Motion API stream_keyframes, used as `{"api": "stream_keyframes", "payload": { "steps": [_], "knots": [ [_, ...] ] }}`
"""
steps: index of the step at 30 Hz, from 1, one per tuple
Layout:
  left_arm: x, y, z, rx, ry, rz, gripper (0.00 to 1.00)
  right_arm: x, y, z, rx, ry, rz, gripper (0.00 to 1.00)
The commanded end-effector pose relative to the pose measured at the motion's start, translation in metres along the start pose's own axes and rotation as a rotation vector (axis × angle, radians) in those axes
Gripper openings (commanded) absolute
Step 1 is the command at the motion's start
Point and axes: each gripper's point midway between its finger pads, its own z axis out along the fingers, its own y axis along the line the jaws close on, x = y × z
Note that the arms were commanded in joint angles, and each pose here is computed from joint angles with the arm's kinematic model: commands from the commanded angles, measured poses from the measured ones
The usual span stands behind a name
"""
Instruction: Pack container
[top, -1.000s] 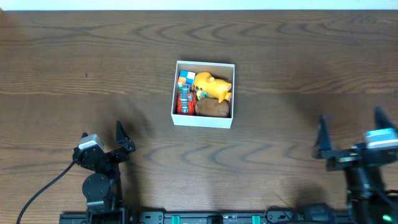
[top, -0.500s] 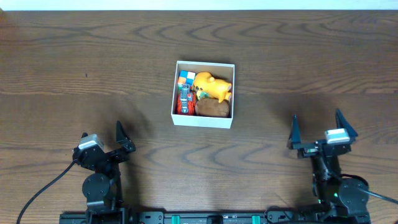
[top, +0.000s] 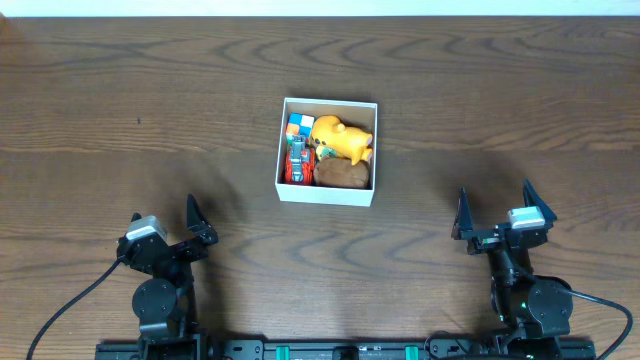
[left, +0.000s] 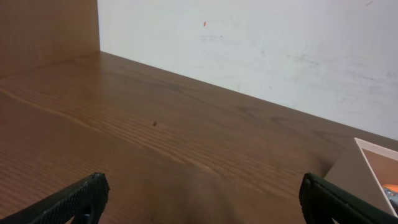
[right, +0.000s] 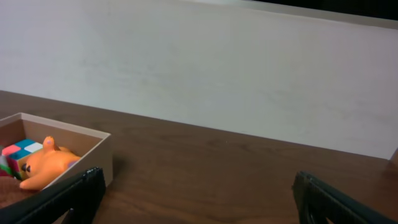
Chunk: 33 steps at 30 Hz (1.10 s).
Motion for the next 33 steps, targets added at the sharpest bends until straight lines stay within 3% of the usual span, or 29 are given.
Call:
{"api": "stream_keyframes", "payload": {
  "steps": [1,19,33],
  "knots": [
    [0.019,0.003,0.001,-0.008,0.055,0.022,0.98,0.005,0.001,-0.001,-0.004,0.005,0.018,0.99],
    [0.019,0.003,0.001,-0.009,0.055,0.023,0.98,0.027,0.002,-0.008,-0.005,0.019,0.018,0.99],
    [0.019,0.003,0.001,-0.008,0.055,0.022,0.98,0.06,0.003,-0.011,-0.007,0.154,0.015,0.99]
  ]
}}
